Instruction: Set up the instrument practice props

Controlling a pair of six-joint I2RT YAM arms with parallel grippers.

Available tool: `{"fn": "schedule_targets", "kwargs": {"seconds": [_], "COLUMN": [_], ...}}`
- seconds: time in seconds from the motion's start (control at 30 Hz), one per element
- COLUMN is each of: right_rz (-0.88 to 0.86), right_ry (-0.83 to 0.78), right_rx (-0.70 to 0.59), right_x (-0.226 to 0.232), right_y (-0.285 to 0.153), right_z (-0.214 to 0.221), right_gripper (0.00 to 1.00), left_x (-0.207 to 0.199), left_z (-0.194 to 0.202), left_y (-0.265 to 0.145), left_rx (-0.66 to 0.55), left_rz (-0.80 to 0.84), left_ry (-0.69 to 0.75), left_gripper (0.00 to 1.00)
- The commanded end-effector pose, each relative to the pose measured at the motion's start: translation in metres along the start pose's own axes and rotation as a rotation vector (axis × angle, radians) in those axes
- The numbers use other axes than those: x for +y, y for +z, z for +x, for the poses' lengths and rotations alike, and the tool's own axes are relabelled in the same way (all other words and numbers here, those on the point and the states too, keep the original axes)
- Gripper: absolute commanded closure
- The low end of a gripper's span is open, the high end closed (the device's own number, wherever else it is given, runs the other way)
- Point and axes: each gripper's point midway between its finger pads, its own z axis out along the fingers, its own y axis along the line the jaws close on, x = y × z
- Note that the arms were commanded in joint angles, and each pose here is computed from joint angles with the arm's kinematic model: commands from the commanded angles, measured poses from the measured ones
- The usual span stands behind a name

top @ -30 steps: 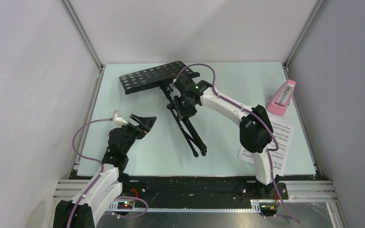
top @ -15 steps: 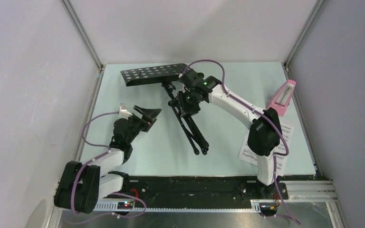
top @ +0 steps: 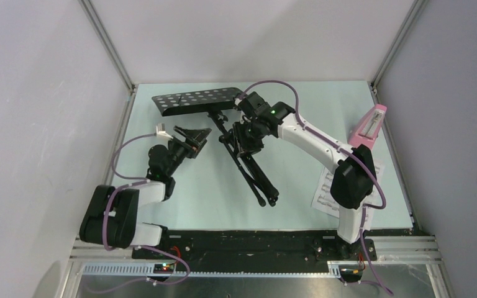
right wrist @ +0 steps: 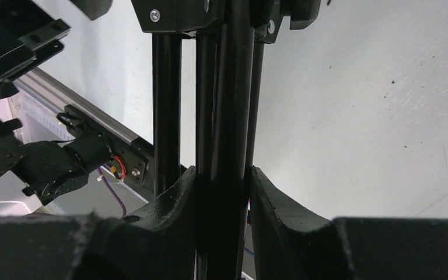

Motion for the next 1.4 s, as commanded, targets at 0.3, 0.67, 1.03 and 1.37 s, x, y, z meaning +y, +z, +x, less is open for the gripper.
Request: {"fn": "schedule_targets", "kwargs": {"seconds": [0.3,0.67,1.03,1.37], "right_rz": [-0.384,-0.439,-0.439,-0.448], "right_ry": [-0.114,-0.193,-0.232,-0.277], "right_rx": [-0.231,-0.228,-0.195,-0.147], "right_x": [0.096,0.105,0.094,0.084], "right_y": [-0.069,-0.068,-0.048,-0.030], "right_z": [-0.033,-0.023,-0.007,0.012], "right_gripper": [1.00,1.00,1.00,1.00], "left_x": [-0.023,-0.010,-0.014,-0.016], "left_z": [-0.013,-0.004,0.002,0.011], "left_y": [0.024,0.044,0.053,0.057], "left_rx": [-0.024,-0.007,0.027,0.064], "left_rz": [0.169,0.143,0.168,0.201], "left_ry": [-0.076,-0.101,-0.102,-0.110], "left_gripper": [0.09,0.17,0.39,0.39]}}
